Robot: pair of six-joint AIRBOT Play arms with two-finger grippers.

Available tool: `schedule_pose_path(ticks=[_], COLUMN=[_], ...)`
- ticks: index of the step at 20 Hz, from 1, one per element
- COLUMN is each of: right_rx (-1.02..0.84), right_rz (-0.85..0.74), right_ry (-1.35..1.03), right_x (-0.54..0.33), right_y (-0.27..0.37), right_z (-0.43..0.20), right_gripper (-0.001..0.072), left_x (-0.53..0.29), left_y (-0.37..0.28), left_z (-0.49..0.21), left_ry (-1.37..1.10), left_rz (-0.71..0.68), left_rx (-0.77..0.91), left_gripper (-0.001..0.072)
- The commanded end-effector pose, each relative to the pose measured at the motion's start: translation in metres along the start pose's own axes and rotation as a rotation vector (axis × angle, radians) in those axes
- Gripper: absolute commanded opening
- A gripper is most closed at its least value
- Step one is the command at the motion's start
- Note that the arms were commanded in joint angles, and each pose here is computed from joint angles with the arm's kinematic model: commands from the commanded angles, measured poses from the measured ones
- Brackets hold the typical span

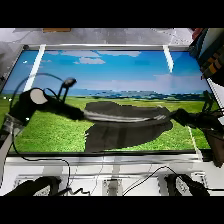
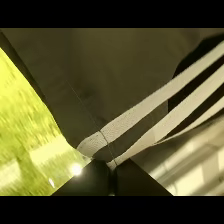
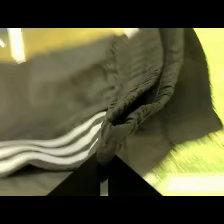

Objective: Fold the clothes and pants, and hang the long-sleeved shirts on hangers.

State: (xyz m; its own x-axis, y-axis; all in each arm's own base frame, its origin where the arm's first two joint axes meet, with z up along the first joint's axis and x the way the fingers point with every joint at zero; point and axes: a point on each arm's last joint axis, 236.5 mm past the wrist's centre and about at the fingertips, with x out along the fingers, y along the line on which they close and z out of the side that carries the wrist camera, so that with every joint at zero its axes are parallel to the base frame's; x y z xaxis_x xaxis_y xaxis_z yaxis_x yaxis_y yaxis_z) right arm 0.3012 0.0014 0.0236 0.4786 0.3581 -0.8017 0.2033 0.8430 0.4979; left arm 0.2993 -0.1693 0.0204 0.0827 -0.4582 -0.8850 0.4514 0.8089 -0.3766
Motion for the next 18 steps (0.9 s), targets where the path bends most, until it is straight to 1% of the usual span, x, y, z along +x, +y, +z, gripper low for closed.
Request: schedule_pose_path(ticks=[1, 3, 5, 6, 7, 8, 9, 10, 15, 18], right_rx=[-0.053, -0.045, -0.032, -0.029, -0.029, -0.032, -0.037, -0.044, -0.076, -0.081], right_rz=[-0.145, -0.167, -0.184, -0.188, -0.191, -0.194, -0.197, -0.203, -0.234, -0.241], right_ry=[0.169, 0.188, 0.176, 0.167, 0.157, 0.141, 0.126, 0.099, -0.067, -0.030], right_x=[-0.003, 0.003, 0.014, 0.017, 0.018, 0.018, 0.017, 0.016, 0.005, 0.011], right_y=[-0.037, -0.047, -0.057, -0.060, -0.061, -0.061, -0.062, -0.062, -0.062, -0.066], right_z=[-0.039, -0.049, -0.055, -0.055, -0.053, -0.049, -0.045, -0.037, 0.014, 0.032], right_gripper=[0.0025, 0.0025, 0.0026, 0.0058, 0.0250, 0.0507, 0.0633, 0.0632, 0.0621, 0.0621], left_x=[0.032, 0.047, 0.052, 0.052, 0.051, 0.050, 0.050, 0.050, 0.052, 0.052], left_y=[-0.012, -0.012, -0.026, -0.035, -0.042, -0.045, -0.047, -0.047, -0.042, -0.041], left_z=[-0.060, -0.067, -0.063, -0.059, -0.056, -0.054, -0.053, -0.053, -0.045, -0.042], left_ry=[0.186, 0.182, 0.156, 0.146, 0.135, 0.130, 0.128, 0.127, 0.092, 0.078], left_rz=[-0.061, -0.059, -0.126, -0.163, -0.194, -0.208, -0.214, -0.214, -0.200, -0.195], left_rx=[-0.077, -0.114, -0.170, -0.189, -0.203, -0.210, -0.214, -0.213, -0.218, -0.219], left_gripper=[0.0007, 0.0008, 0.0009, 0.0013, 0.0109, 0.0320, 0.0565, 0.0712, 0.0703, 0.0702])
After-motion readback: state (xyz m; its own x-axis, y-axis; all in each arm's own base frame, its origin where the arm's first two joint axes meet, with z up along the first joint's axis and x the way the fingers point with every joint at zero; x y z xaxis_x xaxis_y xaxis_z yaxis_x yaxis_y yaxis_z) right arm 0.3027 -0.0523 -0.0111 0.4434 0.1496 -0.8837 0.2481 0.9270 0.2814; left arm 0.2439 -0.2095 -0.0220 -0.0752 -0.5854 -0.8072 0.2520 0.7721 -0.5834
